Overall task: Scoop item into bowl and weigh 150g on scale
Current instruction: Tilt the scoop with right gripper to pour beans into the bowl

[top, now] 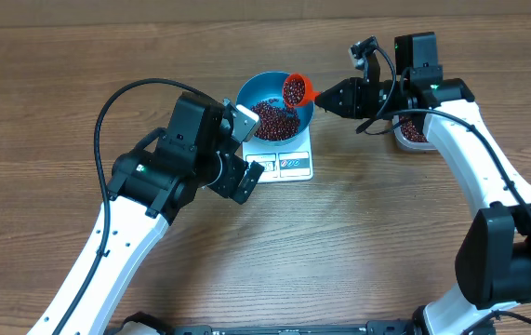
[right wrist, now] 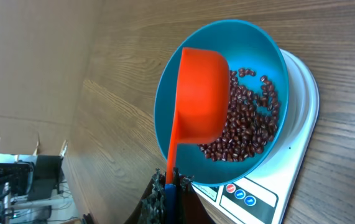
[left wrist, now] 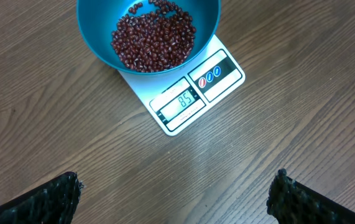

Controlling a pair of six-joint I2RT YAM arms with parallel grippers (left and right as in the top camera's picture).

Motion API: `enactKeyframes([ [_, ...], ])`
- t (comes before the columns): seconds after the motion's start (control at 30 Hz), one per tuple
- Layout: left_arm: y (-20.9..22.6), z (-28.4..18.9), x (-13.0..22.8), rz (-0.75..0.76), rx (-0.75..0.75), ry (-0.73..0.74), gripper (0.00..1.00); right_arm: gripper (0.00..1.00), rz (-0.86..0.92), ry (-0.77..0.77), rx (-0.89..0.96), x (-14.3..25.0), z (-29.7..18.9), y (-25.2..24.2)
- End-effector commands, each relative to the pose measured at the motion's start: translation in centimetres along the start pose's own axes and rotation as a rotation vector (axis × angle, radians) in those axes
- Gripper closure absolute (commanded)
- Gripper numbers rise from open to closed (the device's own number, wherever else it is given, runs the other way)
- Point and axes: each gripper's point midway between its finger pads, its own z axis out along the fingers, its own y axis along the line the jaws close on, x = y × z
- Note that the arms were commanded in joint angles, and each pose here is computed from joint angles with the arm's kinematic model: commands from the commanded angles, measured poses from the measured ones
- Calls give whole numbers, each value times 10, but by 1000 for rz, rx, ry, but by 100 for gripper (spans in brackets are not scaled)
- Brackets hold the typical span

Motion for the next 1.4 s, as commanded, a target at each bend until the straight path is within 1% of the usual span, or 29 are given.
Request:
enactKeyframes([
  [0.0,1,-1,2,19,-7,0,0,96,-119,-83,-13,-25,-25,36],
  [0.2,1,-1,2,19,-7,0,0,96,-167,-64,24,-18,-21,39],
  [0.37,1,-1,2,19,-7,0,0,96,-202,-31,154,-8,-7,29],
  [0.5,1,-1,2,19,-7,0,0,96,-224,-30,202,-7,0,29],
  [1.1,1,-1,2,19,-7,0,0,96,-222,-32,201,-8,-1,33],
  [1.3,1,-1,2,19,-7,0,0,96,-258,-73,203,-15,-11,46],
  [1.37,1,-1,2,19,-7,0,0,96,-281,-92,248,-17,-14,49],
])
